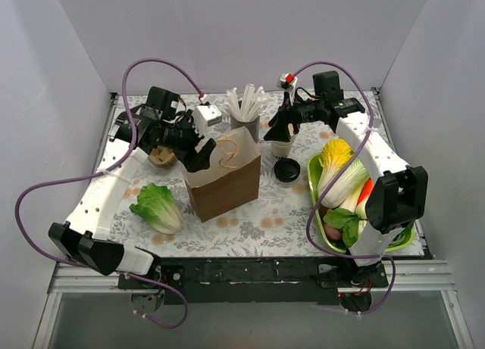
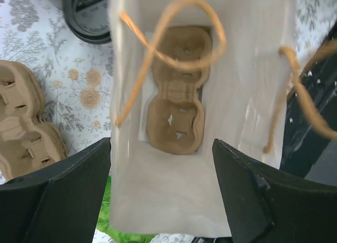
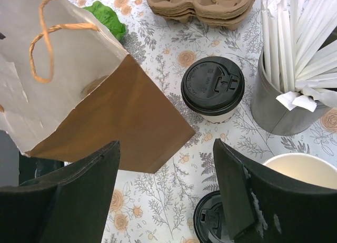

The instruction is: Pack the takeout coffee

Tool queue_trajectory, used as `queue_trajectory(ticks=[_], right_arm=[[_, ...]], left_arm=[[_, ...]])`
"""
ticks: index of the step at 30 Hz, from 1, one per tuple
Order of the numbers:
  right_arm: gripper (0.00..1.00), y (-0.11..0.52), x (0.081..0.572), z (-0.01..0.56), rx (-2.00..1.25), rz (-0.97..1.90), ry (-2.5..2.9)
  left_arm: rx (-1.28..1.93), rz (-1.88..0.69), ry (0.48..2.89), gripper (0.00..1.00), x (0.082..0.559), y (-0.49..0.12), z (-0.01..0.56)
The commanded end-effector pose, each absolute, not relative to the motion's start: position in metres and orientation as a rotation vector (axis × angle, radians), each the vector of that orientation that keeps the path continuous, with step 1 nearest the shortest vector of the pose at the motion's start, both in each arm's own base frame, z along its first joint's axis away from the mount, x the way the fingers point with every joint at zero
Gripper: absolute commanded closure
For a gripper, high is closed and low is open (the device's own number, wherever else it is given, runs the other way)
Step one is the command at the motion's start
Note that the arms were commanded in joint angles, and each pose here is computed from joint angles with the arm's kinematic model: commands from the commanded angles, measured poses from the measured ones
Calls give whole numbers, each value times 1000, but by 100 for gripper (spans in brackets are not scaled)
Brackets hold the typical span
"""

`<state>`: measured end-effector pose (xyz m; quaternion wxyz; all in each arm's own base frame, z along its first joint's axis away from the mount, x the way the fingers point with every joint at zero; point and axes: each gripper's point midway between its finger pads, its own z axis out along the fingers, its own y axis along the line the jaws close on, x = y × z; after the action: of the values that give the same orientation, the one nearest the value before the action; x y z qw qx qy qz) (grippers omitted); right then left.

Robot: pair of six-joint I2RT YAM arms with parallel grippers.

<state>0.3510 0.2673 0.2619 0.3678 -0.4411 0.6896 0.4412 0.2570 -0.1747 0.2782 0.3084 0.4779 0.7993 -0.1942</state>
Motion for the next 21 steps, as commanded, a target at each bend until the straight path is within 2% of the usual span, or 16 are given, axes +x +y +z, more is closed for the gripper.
queue_trajectory(ticks=[1, 5, 8, 11, 15, 21], right_arm=[[21, 270, 344, 290, -1139, 1136, 1687], [21, 272, 340, 322, -1197, 1106, 1566], [20, 275, 311, 352, -1388, 1100, 1332], [18, 278, 280, 352, -1583, 1023, 1166], [18, 284, 252, 318, -1783, 951, 1118], [23, 304, 227, 296, -1952, 950, 1033]], left_arm=[[1020, -460, 2088, 23, 286, -177, 301], [900, -417, 2027, 20, 303, -175, 313], [860, -443, 2025, 19, 310, -181, 315], [840, -502, 2081, 20, 308, -185, 307], [835, -531, 2130, 24, 309, -187, 289], [819, -525, 2204, 39, 308, -179, 267]])
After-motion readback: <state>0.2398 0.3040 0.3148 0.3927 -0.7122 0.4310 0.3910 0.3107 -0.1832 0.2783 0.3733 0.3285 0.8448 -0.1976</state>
